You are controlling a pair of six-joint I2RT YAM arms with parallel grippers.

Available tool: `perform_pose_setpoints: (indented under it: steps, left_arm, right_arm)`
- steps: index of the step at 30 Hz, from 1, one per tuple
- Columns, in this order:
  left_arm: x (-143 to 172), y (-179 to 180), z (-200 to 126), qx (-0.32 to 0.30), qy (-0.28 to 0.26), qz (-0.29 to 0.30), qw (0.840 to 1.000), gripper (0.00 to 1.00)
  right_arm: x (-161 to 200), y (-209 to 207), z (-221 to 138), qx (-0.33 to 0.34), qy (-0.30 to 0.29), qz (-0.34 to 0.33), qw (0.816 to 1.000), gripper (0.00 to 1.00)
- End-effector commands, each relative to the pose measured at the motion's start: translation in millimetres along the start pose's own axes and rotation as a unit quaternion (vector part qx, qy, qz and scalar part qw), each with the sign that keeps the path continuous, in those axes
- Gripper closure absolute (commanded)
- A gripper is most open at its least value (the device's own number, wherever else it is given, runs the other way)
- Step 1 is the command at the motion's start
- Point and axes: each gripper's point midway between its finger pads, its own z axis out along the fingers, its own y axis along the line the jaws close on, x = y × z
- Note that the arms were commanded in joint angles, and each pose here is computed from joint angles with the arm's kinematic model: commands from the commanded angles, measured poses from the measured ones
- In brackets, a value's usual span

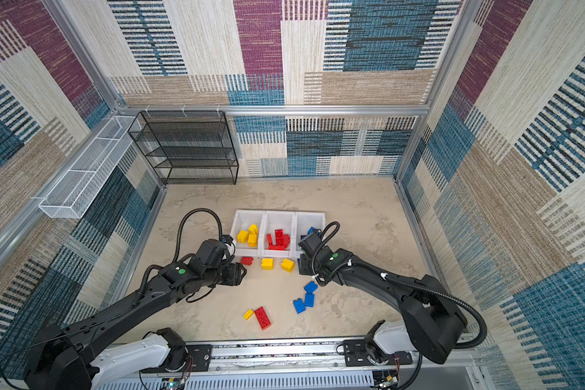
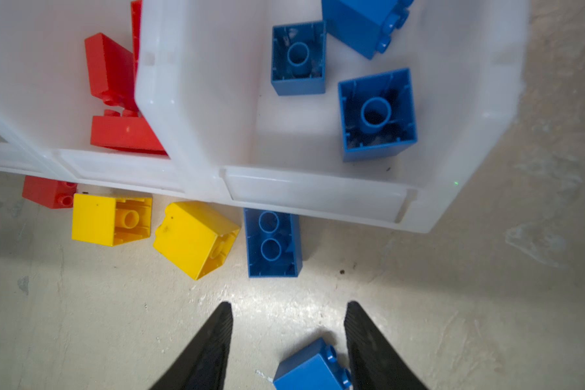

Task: Sort the legos into containers by color
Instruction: Pick up the lego from the center of the table.

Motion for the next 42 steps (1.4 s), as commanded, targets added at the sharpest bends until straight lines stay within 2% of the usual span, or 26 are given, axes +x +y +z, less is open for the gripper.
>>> perform_pose_setpoints:
  steps: [1,14,25,27,33,42]
  left_arm:
    - [6,5,-3,-0.003,-0.006,-0.023,1.000,0.38]
    - [22,15,-14,0.002,-0.022,-0.052,0.998,0.38]
    - [22,14,-13,0.003,-0.019,-0.052,0.998,0.38]
    - [22,14,-13,0.003,-0.020,-0.053,0.998,0.38]
    - [22,15,-14,0.001,-0.021,-0.055,0.998,0.38]
    - [22,16,-13,0.000,-0.023,-0.054,0.998,0.38]
  right_arm:
    - [-8,10,7,-0.006,-0.011,-0.013,1.000,0.43]
    - [-5,7,36,0.030,0.010,-0.032,0.999,0.44]
    - [-8,7,50,0.044,0.014,-0.039,0.998,0.61]
    - [-6,8,51,0.042,0.017,-0.041,0.998,0.65]
    - [5,9,44,0.026,0.029,-0.046,0.998,0.69]
    - [35,13,22,0.009,0.049,-0.047,0.998,0.70]
